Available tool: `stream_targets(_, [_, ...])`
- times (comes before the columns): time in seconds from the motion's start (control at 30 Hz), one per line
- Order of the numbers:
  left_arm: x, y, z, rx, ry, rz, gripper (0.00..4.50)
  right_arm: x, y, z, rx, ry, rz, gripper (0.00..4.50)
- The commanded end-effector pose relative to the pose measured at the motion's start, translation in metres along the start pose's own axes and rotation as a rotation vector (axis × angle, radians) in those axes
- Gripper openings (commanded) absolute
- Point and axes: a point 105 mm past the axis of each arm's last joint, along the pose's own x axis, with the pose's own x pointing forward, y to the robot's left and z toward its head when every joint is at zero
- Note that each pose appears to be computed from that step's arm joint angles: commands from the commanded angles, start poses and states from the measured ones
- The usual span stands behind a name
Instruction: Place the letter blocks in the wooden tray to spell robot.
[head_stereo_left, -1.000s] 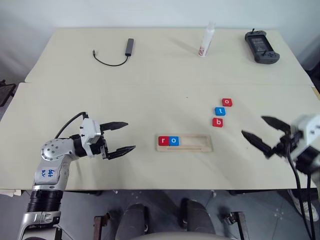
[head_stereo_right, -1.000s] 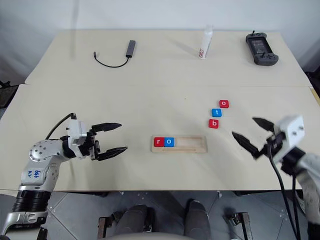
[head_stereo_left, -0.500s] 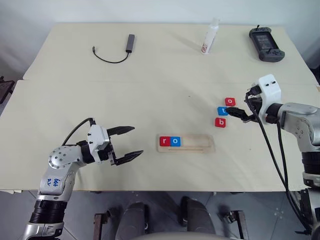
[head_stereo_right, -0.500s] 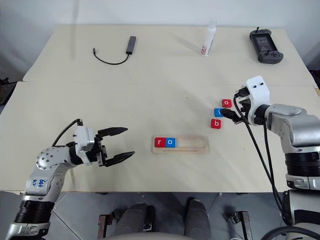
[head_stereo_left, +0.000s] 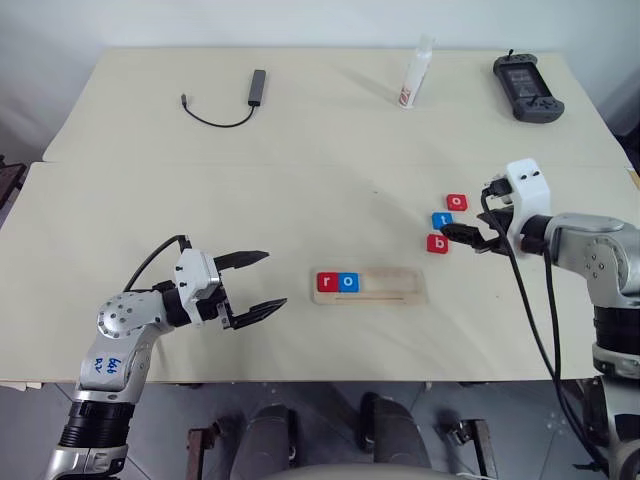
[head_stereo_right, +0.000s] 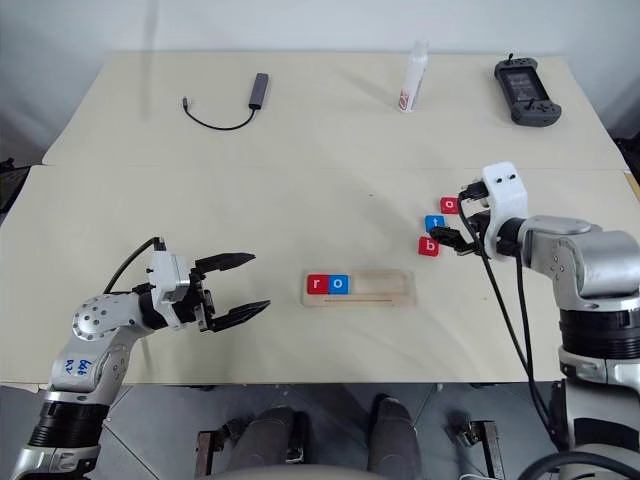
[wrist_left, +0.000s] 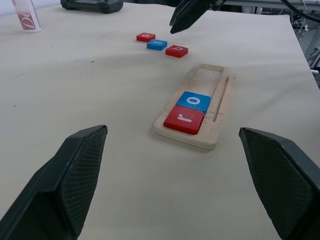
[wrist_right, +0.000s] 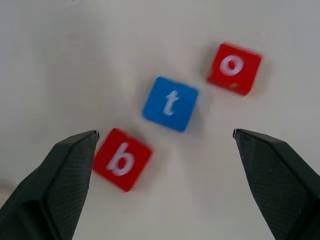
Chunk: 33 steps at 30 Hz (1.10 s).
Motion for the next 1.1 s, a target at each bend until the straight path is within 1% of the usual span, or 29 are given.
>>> stream_targets(0.03, [0.002,-0.004,0.007,0.036,-0.009,-0.017,4.48,-0.004,0.01,-0.006,0.029,-0.011,-0.021,4.5])
stream_targets(0.13, [0.003,-0.005,0.007,0.034,-0.009,-0.029,4.48,0.001,0.018,-0.015,0.05,0.001,-0.049,4.5])
stream_targets(0.3, [0.007,-0.007,0.008,0.033,-0.012,-0.056,4.48,0.013,0.021,-0.018,0.114,-0.048,-0.147,4.5])
stream_targets(0.33, [0.008,-0.008,0.008,0.033,-0.013,-0.06,4.5,0.014,0.021,-0.018,0.116,-0.052,-0.155,4.12])
stream_targets(0.37, [0.008,-0.008,0.008,0.033,-0.013,-0.062,4.5,0.015,0.022,-0.019,0.116,-0.054,-0.158,3.88])
stream_targets(0.43, [0.011,-0.009,0.009,0.033,-0.017,-0.071,4.5,0.017,0.024,-0.02,0.125,-0.063,-0.176,3.22])
stream_targets(0.47, [0.012,-0.009,0.009,0.033,-0.017,-0.076,4.5,0.019,0.026,-0.021,0.128,-0.065,-0.186,2.83])
stream_targets(0.6, [0.015,-0.01,0.009,0.036,-0.021,-0.094,4.5,0.019,0.027,-0.025,0.1,-0.068,-0.219,1.5])
stream_targets(0.7, [0.019,-0.012,0.009,0.042,-0.027,-0.125,4.5,0.011,0.027,-0.027,0.064,-0.068,-0.207,1.46])
stream_targets(0.8, [0.023,-0.016,0.007,0.052,-0.026,-0.165,4.5,-0.006,0.015,-0.03,0.057,-0.074,-0.252,1.46])
stream_targets(0.9, [0.03,-0.021,0.005,0.043,-0.038,-0.207,4.5,-0.031,0.005,-0.041,0.074,-0.055,-0.313,1.46])
stream_targets(1.0, [0.037,-0.023,0.005,0.031,-0.053,-0.243,4.5,-0.047,0.009,-0.055,0.102,-0.035,-0.34,1.46])
stream_targets(1.1, [0.043,-0.025,0.005,0.023,-0.061,-0.279,4.5,-0.053,0.02,-0.066,0.139,-0.023,-0.339,1.46])
